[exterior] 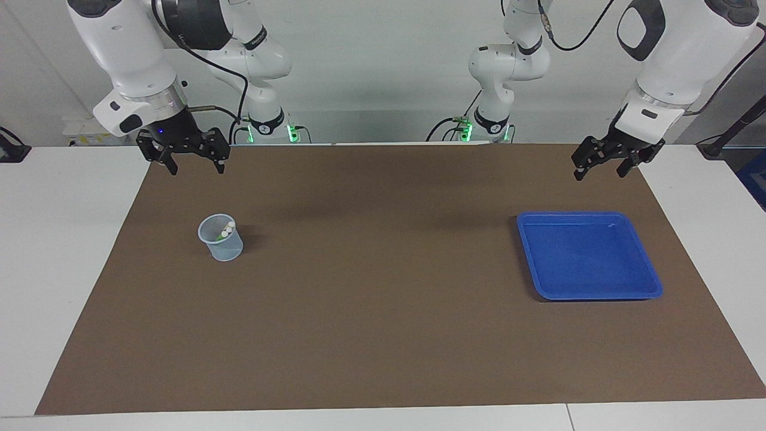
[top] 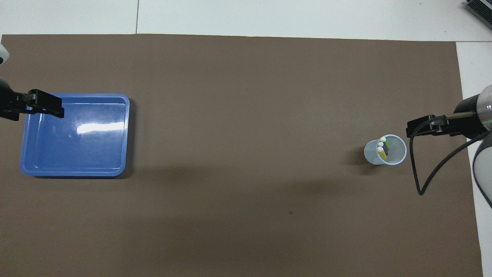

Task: Right arm passes pens to left for tray arrangement
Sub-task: 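Reach the right gripper down into the white cup of pens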

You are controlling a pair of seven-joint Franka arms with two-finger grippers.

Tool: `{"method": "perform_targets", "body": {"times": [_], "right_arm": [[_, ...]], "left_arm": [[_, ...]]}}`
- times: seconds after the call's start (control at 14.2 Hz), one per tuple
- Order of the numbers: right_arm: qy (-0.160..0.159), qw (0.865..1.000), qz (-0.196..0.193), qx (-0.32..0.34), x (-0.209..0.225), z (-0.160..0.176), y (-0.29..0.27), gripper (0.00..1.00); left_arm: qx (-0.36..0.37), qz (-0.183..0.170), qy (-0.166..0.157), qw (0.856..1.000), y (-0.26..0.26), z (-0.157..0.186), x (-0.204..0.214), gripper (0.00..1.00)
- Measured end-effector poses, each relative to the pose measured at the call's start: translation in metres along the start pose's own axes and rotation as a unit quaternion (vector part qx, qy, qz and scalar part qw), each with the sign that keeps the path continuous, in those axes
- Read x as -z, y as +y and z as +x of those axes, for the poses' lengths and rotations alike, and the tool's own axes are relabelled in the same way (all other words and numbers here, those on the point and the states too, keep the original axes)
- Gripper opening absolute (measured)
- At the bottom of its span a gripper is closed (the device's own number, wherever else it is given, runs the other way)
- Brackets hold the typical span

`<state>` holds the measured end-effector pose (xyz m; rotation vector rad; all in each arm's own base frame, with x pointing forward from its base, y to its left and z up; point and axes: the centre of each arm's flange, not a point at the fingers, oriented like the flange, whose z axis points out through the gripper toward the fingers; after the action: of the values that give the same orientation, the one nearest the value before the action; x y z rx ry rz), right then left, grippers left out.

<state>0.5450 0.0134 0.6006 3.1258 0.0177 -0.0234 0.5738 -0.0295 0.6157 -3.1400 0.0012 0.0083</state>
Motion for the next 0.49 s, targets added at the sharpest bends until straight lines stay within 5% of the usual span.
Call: {"method": "perform_targets", "body": {"times": [0.49], "right_arm": [[-0.001,1.0,0.0,0.0,0.0018,-0.0018,-0.0004,1.0]], "left_arm": [[0.0,0.0,0.0,1.0,0.0,0.0,0.0,1.0]]}}
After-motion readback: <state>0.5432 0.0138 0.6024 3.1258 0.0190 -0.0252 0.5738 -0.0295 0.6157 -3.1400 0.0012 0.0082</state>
